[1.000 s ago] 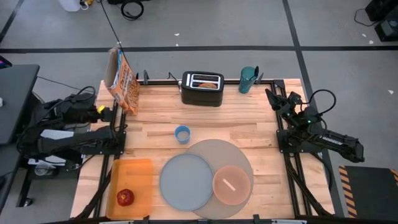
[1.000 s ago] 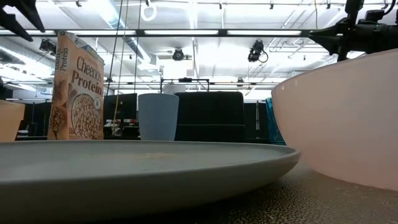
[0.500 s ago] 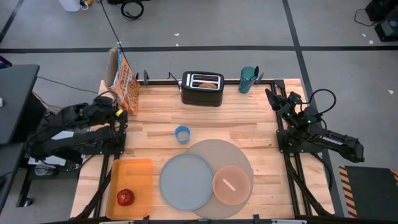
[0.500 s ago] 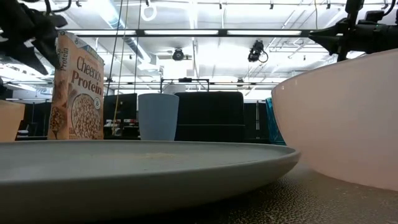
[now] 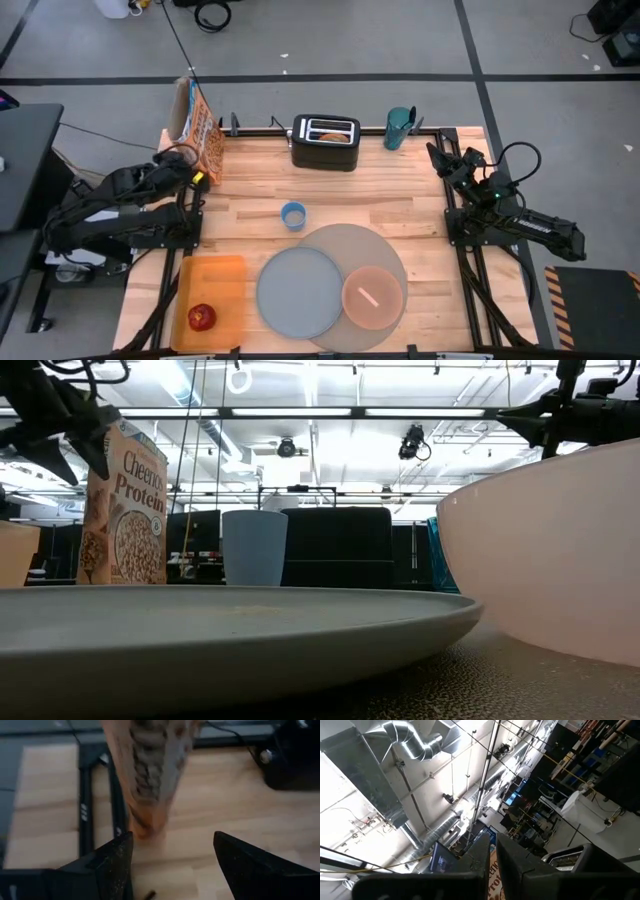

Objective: Arrange a breakfast setting
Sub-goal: Pour the cereal from the cereal box into the orange bowl

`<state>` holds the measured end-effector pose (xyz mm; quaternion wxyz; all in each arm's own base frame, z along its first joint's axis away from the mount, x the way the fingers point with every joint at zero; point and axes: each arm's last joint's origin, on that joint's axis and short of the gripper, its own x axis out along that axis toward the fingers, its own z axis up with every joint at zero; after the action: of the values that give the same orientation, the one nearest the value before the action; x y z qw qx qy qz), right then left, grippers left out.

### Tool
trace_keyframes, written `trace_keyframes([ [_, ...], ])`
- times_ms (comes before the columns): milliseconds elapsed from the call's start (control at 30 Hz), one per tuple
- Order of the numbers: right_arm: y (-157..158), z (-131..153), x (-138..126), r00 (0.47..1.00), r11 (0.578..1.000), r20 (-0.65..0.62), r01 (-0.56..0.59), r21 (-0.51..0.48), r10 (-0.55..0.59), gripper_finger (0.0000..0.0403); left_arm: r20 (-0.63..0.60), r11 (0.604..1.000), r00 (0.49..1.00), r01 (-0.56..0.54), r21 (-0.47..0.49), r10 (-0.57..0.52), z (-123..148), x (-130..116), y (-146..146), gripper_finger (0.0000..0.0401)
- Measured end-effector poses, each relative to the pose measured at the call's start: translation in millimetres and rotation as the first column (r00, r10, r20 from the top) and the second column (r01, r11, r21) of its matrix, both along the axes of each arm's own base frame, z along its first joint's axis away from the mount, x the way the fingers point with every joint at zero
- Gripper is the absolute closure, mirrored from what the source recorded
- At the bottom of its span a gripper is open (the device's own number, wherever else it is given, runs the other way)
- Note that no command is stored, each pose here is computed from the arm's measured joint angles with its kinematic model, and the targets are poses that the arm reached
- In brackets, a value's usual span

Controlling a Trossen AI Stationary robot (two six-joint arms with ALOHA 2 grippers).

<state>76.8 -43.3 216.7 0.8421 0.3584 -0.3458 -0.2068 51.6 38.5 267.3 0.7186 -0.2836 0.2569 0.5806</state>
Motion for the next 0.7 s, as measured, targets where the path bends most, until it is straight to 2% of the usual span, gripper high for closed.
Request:
trace_keyframes([
  [233,0,0,0,1.000,1.000,0.000,0.001,0.000,-0.001,0.0364,-0.083,0.999,0.995,-0.048,-0.018,0.047,-5,15,7,0.0115],
  [333,0,0,0,1.000,1.000,0.000,0.001,0.000,-0.001,0.0364,-0.104,0.997,0.992,-0.072,0.004,0.072,-6,20,10,0.0115],
  [500,0,0,0,1.000,1.000,0.000,0.000,0.000,0.000,0.0369,-0.075,0.987,0.985,-0.156,0.041,0.159,-6,22,12,0.0115],
  [700,0,0,0,1.000,1.000,0.009,-0.010,0.008,0.010,0.0388,-0.055,0.974,0.978,-0.194,0.115,0.201,-4,23,14,0.0114],
])
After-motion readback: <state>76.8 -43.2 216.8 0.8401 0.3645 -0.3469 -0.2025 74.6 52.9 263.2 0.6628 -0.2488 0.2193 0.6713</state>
